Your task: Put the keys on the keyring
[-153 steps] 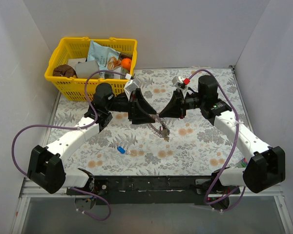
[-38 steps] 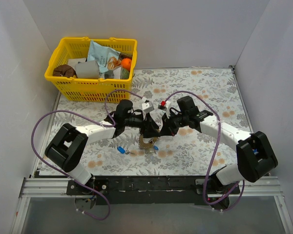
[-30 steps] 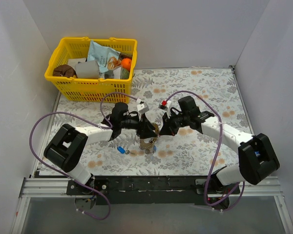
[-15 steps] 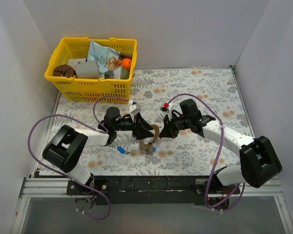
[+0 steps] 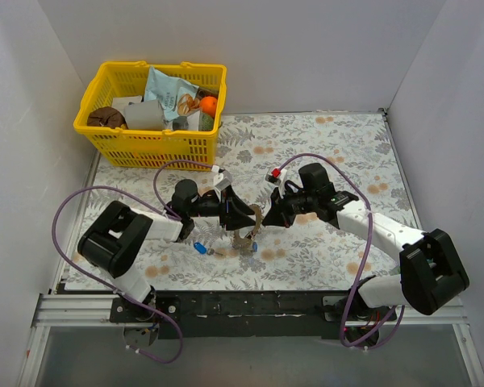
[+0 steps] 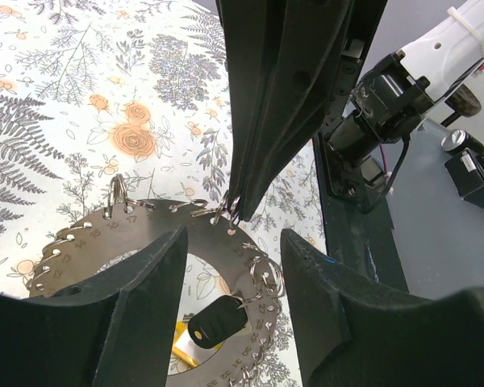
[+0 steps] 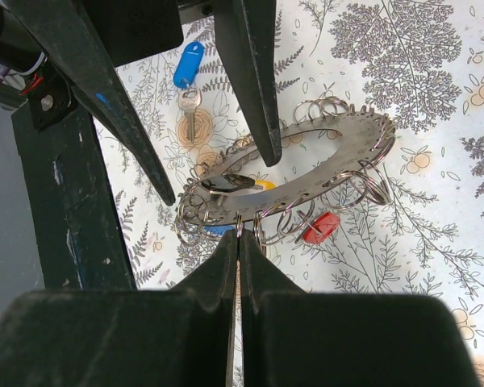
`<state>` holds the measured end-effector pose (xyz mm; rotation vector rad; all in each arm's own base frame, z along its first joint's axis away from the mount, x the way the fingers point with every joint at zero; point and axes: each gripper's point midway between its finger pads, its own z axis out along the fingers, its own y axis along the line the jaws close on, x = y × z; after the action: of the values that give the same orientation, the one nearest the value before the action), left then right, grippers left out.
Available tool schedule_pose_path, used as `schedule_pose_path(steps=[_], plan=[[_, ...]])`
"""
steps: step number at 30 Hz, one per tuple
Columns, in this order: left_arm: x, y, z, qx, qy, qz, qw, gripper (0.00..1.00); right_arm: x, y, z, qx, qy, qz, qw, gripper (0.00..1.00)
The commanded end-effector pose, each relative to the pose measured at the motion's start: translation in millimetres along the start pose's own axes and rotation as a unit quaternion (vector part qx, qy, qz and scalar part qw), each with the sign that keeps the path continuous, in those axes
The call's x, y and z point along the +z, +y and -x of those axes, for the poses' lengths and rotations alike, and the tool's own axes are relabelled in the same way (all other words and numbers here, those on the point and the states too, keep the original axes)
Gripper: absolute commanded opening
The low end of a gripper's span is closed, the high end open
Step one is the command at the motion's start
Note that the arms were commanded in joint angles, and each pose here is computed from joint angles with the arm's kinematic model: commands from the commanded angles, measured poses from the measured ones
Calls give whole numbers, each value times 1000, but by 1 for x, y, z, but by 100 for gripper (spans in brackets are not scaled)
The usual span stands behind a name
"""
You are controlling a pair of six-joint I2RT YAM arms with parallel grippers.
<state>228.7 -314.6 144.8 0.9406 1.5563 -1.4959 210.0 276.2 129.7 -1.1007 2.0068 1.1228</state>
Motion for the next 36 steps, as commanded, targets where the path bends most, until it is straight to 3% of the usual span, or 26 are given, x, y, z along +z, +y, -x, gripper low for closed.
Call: schedule_pose_path(steps=[1, 36], plan=[[-1, -3, 1, 3, -5, -12, 1000, 49, -2, 7, 16, -20, -26, 10, 999, 1], [19, -5, -6, -3, 6, -31, 999, 45, -4, 9, 17, -21, -25, 13, 999, 1]])
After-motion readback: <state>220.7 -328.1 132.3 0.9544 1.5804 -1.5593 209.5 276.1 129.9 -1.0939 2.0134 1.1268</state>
